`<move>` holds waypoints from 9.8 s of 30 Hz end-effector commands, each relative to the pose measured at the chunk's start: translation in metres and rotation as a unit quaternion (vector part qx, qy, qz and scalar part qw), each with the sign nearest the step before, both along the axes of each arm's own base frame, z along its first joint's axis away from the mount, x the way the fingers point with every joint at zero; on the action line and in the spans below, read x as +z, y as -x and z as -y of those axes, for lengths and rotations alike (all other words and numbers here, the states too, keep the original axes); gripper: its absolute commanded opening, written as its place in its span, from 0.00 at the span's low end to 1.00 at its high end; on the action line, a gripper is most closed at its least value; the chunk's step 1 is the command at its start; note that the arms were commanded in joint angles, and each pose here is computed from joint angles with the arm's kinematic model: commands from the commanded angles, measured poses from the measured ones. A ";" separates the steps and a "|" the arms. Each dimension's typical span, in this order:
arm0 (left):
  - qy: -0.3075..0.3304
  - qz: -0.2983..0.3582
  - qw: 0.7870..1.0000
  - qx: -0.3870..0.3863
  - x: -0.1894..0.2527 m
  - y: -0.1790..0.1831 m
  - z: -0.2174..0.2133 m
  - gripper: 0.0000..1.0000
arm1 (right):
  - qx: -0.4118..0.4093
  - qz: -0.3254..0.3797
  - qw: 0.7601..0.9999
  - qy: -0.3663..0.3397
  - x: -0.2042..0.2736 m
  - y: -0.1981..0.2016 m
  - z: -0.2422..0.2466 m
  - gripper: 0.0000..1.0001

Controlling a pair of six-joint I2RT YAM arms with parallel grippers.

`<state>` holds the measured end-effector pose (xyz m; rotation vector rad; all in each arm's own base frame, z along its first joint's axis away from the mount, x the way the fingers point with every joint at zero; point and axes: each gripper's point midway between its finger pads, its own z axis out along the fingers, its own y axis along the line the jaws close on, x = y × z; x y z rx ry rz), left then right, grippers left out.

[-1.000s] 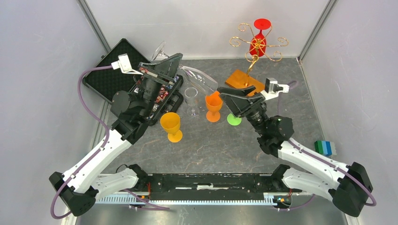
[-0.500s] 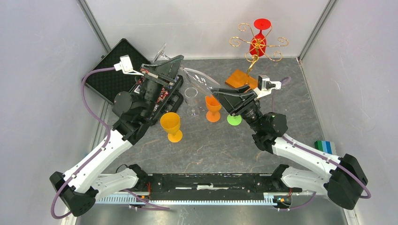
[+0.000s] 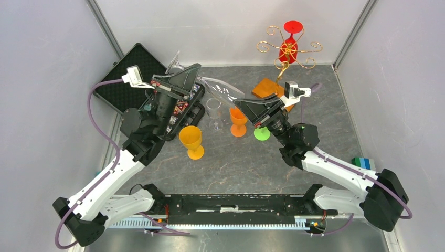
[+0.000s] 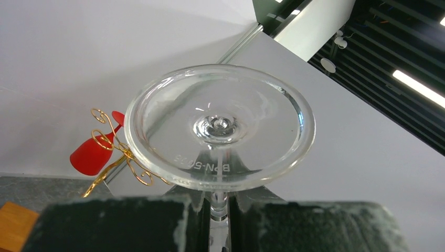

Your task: Take the wine glass off the wine glass rack

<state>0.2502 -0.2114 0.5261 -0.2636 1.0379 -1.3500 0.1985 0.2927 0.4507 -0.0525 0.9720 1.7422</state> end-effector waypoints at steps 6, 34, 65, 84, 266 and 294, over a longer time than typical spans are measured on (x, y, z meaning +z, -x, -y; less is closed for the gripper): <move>-0.033 0.082 0.996 -0.012 0.020 0.031 -0.004 0.29 | -0.004 -0.001 1.000 -0.004 0.018 -0.002 -0.001 0.00; -0.279 -0.038 0.959 0.011 -0.085 0.033 -0.013 1.00 | -0.214 0.071 0.951 0.214 0.024 -0.028 0.029 0.00; -0.413 -0.060 0.895 0.159 -0.099 0.033 -0.084 1.00 | 0.000 0.184 0.682 0.708 -0.133 0.014 0.055 0.00; -0.434 -0.104 0.859 0.251 -0.110 0.025 -0.125 1.00 | 0.092 0.169 0.552 0.811 -0.218 0.031 0.003 0.00; -0.439 -0.126 0.877 0.149 -0.153 0.013 -0.074 1.00 | -0.471 -0.273 0.839 0.000 -0.017 -0.383 0.275 0.00; -0.436 -0.125 0.879 0.148 -0.151 0.014 -0.074 1.00 | -0.429 -0.286 0.856 -0.020 -0.012 -0.363 0.246 0.00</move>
